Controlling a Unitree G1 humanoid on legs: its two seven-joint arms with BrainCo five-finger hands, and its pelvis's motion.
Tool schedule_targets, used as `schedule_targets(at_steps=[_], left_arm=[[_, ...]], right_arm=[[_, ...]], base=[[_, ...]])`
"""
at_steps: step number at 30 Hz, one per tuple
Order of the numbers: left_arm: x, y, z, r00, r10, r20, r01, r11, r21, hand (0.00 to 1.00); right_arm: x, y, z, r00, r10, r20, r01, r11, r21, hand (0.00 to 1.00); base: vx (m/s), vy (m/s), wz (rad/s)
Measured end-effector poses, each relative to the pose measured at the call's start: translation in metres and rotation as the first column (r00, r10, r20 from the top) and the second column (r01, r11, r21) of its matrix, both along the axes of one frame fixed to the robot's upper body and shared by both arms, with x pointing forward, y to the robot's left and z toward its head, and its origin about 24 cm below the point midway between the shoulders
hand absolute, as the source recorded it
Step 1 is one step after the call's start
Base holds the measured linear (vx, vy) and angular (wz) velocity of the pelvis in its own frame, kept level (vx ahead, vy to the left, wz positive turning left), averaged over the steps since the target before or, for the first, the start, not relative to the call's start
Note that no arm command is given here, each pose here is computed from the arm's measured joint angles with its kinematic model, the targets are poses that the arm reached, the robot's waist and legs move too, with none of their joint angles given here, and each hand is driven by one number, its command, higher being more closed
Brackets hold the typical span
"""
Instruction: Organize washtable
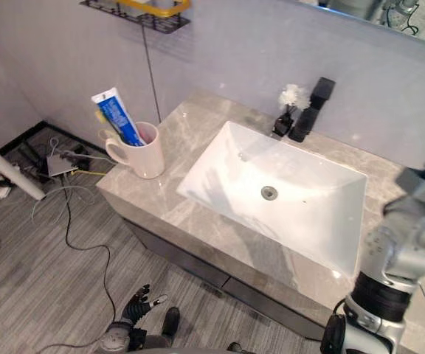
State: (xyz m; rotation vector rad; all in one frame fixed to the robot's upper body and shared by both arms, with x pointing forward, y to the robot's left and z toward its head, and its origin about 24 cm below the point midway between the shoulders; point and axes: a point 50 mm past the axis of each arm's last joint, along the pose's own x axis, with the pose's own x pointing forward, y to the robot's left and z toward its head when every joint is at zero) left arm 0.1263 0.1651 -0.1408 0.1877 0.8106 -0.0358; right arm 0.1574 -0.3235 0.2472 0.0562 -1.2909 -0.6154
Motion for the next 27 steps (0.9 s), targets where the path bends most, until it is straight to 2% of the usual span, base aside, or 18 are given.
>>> schedule_targets(at_steps=[3, 7, 8, 10, 13, 15, 21, 27], left_arm=[[-0.003, -0.005, -0.002, 1.0, 0.012, -0.015, -0.012, 1.0, -0.02, 0.0], [-0.005, -0.016, -0.004, 0.999, 0.019, -0.028, -0.021, 0.998, -0.066, 0.0], [-0.005, -0.021, -0.004, 0.999, 0.023, -0.029, -0.026, 0.996, -0.081, 0.0], [-0.004, -0.024, -0.004, 0.999, 0.047, -0.026, -0.049, 0.994, -0.096, 0.0], [-0.004, -0.029, -0.004, 0.992, 0.121, -0.036, -0.124, 0.984, -0.13, 0.0], [-0.005, -0.031, -0.004, 0.988, 0.146, -0.043, -0.151, 0.978, -0.143, 0.0], [-0.005, -0.038, -0.005, 0.988, 0.144, -0.057, -0.152, 0.976, -0.157, 0.0], [-0.008, -0.038, -0.007, 0.986, 0.149, -0.073, -0.158, 0.976, -0.149, 0.0]], right_arm=[[-0.004, -0.014, -0.021, 0.996, -0.029, -0.089, 0.035, 0.997, 0.069, 0.0], [-0.013, -0.026, -0.085, 0.949, -0.054, -0.31, 0.142, 0.953, 0.268, 0.0], [-0.021, -0.027, -0.115, 0.903, -0.065, -0.424, 0.225, 0.914, 0.338, 0.0], [-0.037, -0.026, -0.146, 0.841, -0.069, -0.537, 0.326, 0.857, 0.399, 0.0], [-0.061, -0.017, -0.18, 0.774, -0.069, -0.629, 0.455, 0.751, 0.478, 0.0], [-0.072, -0.011, -0.195, 0.729, -0.065, -0.682, 0.52, 0.701, 0.488, 0.0], [-0.079, -0.009, -0.219, 0.657, -0.024, -0.754, 0.588, 0.643, 0.491, 0.0], [-0.078, 0.002, -0.26, 0.542, 0.126, -0.831, 0.633, 0.589, 0.502, 0.0]], base=[[-0.01, -0.001, -0.21], [-0.01, 0.001, -0.27], [0.0, 0.007, -0.28], [-0.01, 0.007, -0.16], [0.0, 0.006, -0.16], [0.01, 0.007, -0.2], [0.02, 0.008, -0.19], [0.07, 0.013, -0.15]])
